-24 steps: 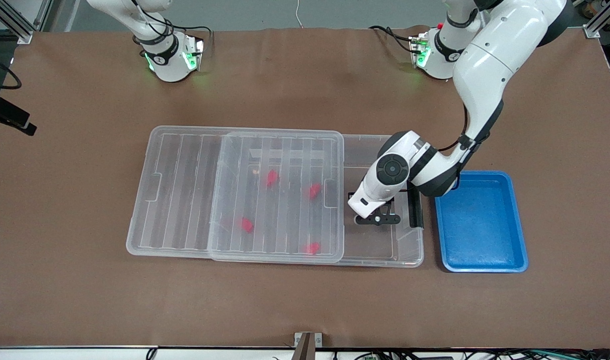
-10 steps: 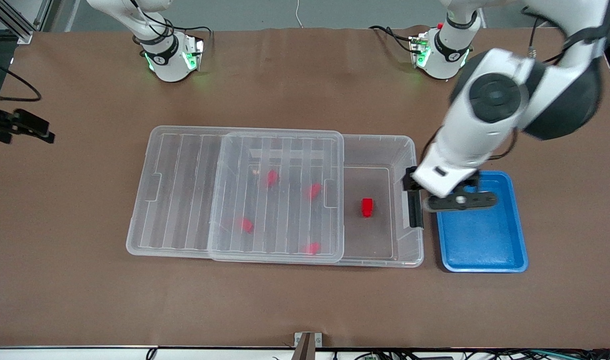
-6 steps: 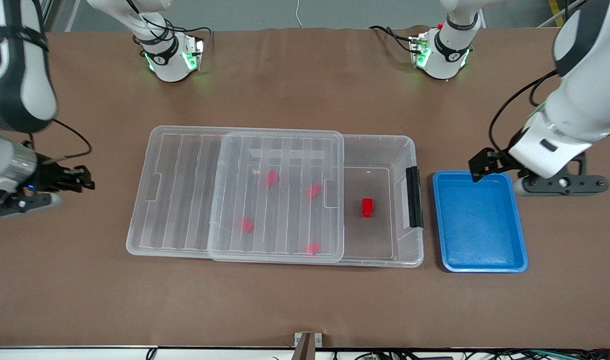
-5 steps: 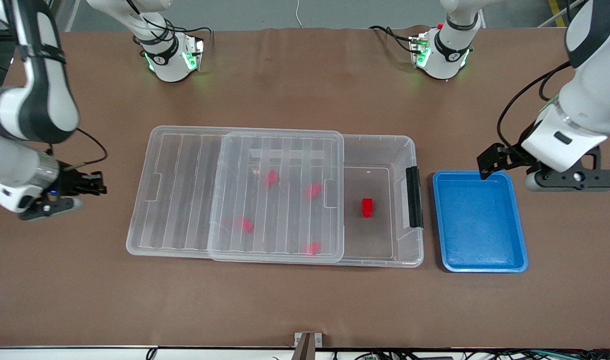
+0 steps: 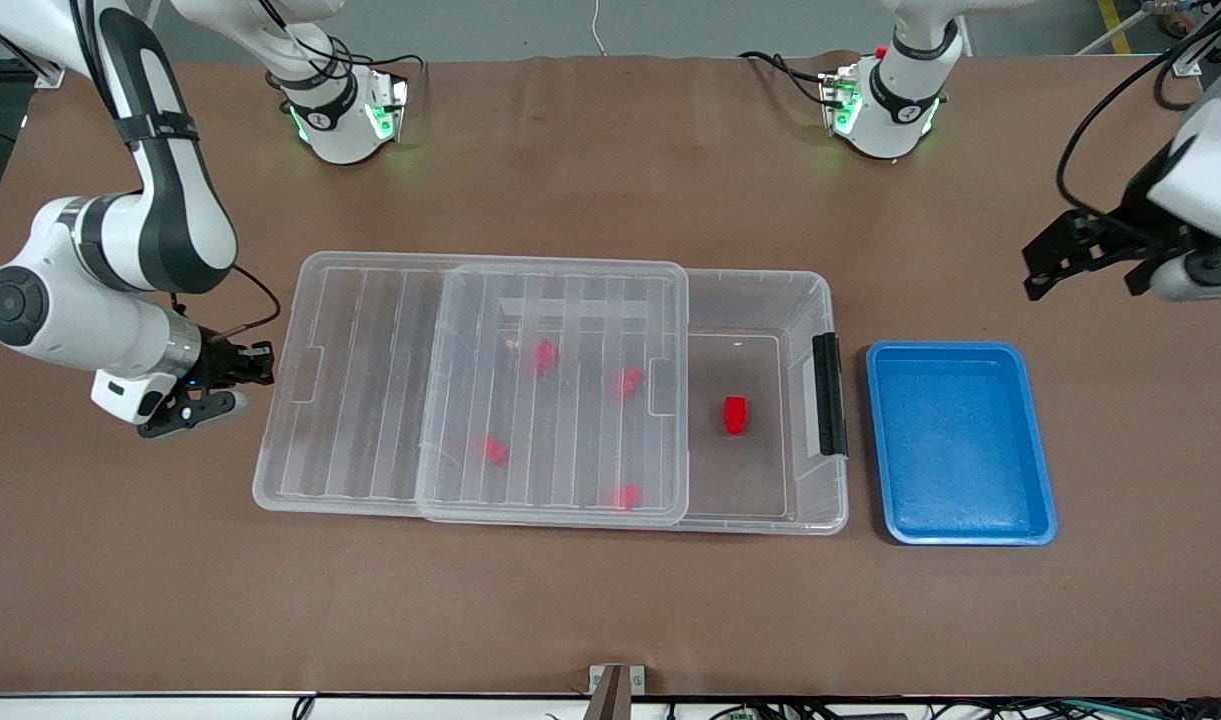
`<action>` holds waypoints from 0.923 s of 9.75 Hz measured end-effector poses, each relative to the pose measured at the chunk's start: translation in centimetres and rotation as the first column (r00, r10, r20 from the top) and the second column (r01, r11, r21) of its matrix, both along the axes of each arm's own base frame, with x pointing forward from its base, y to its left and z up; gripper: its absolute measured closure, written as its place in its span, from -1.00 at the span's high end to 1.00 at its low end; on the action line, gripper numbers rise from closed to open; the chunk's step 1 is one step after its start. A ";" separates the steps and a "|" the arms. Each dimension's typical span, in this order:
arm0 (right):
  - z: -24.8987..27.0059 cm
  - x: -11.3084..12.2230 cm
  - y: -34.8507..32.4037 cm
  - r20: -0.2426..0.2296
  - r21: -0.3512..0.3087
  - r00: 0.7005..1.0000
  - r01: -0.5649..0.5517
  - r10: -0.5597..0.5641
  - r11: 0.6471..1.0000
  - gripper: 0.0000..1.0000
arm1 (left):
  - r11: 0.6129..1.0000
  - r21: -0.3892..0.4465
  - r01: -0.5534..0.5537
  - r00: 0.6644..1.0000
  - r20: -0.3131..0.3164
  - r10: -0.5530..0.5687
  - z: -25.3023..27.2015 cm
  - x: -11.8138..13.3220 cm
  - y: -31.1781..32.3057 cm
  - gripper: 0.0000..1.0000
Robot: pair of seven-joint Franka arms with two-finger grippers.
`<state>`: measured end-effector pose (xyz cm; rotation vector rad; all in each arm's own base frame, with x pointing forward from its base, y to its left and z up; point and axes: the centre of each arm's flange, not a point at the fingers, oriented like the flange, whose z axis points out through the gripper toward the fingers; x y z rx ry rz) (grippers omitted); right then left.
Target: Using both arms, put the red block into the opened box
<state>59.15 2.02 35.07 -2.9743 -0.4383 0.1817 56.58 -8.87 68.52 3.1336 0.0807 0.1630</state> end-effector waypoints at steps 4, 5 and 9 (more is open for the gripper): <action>-0.8 -0.2 3.7 -0.017 0.097 1.000 0.019 -0.017 0.995 -0.98 | 1.000 0.007 0.029 0.998 -0.061 -0.028 -0.9 -4.9 -0.7 1.00; -0.8 -0.3 4.8 -0.015 0.099 1.000 0.003 -0.001 0.995 -0.98 | 0.999 0.009 0.043 0.997 -0.066 -0.043 -1.2 -5.2 -0.4 1.00; -1.9 -0.2 10.2 0.026 0.100 0.997 -0.069 0.067 0.993 -0.98 | 0.999 0.010 0.043 0.996 -0.075 -0.042 -1.6 -4.9 0.7 1.00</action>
